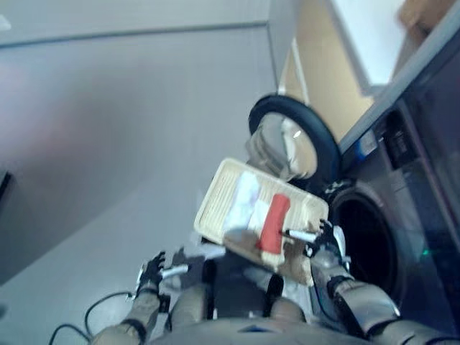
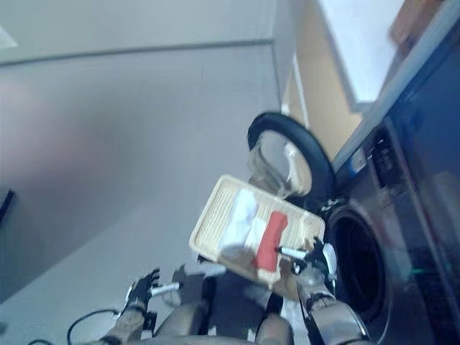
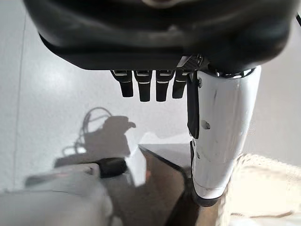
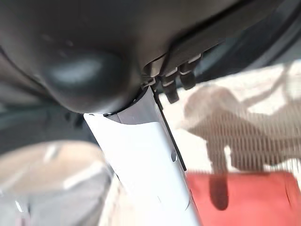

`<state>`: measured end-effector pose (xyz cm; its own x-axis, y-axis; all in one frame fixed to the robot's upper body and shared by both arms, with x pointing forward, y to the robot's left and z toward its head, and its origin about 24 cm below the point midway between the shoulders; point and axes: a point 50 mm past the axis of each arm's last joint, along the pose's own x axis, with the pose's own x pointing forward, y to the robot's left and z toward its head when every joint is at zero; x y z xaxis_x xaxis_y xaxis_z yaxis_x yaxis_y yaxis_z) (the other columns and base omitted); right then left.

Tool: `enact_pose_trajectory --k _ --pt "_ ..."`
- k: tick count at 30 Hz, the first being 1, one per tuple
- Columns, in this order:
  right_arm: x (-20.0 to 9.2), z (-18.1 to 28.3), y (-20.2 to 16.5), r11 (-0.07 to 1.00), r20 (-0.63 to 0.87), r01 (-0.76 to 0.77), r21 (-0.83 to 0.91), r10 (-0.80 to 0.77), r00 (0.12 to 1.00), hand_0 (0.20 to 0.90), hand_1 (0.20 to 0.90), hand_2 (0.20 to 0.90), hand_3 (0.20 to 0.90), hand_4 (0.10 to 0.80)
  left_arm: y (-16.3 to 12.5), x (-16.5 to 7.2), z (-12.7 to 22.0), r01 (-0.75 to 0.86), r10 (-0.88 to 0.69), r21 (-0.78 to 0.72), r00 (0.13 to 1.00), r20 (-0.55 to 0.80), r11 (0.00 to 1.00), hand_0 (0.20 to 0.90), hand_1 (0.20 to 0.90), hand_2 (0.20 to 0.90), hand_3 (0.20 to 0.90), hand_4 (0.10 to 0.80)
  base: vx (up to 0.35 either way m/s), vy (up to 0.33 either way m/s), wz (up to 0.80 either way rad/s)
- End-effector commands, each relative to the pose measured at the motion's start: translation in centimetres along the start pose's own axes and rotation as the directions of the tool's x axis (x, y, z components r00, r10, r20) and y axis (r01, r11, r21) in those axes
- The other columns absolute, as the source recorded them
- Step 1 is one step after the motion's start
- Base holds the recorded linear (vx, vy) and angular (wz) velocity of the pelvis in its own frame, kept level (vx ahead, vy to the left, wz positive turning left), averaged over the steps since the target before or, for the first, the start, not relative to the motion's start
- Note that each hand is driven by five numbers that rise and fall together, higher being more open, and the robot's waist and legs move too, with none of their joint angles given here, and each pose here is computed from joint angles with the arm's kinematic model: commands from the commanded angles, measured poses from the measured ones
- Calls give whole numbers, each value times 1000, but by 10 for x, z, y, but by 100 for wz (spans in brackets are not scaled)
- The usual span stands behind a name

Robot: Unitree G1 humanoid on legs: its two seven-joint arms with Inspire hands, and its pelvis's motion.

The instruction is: Pick up the clothes and place them into the washing machine

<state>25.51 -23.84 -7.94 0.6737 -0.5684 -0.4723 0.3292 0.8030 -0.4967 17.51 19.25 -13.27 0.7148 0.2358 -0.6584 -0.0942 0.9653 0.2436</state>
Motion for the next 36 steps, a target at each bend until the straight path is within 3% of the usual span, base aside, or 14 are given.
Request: enact_pose_trajectory --k 1,5,6,7,11,20,29,36 --pt "13 50 -21 984 143 129 119 -145 979 900 900 900 900 800 7 9 41 -55 82 -157 983 167 986 900 900 900 900 800 -81 28 10" --pt "18 86 -34 967 209 187 175 -222 952 900 900 900 900 800 3 3 82 20 85 -276 928 362 961 900 900 900 900 800 -84 31 11" --pt "18 86 -34 967 210 187 175 -222 952 900 900 900 900 800 3 3 82 19 85 -276 928 362 961 900 900 900 900 800 -106 56 14" --pt "21 106 -46 952 232 233 198 -276 933 900 900 900 900 800 0 -9 105 88 66 -283 868 492 955 900 900 900 900 800 -72 47 10" --pt "24 133 -63 932 247 300 204 -345 905 900 900 900 900 800 -4 -22 121 165 16 -253 808 588 953 900 900 900 900 800 -61 51 5" --pt "24 168 -88 902 316 416 114 -430 846 900 900 900 900 800 -9 -27 134 192 8 -251 780 626 949 900 900 900 900 800 -41 67 8" --pt "26 154 -103 832 285 555 -22 -527 801 900 900 900 900 800 -16 -32 141 163 31 -238 762 647 958 900 900 900 900 800 15 36 14" --pt "26 146 -104 809 285 586 -34 -554 782 900 900 900 900 800 -20 -27 126 121 41 -231 805 592 966 900 900 900 900 800 8 18 2"
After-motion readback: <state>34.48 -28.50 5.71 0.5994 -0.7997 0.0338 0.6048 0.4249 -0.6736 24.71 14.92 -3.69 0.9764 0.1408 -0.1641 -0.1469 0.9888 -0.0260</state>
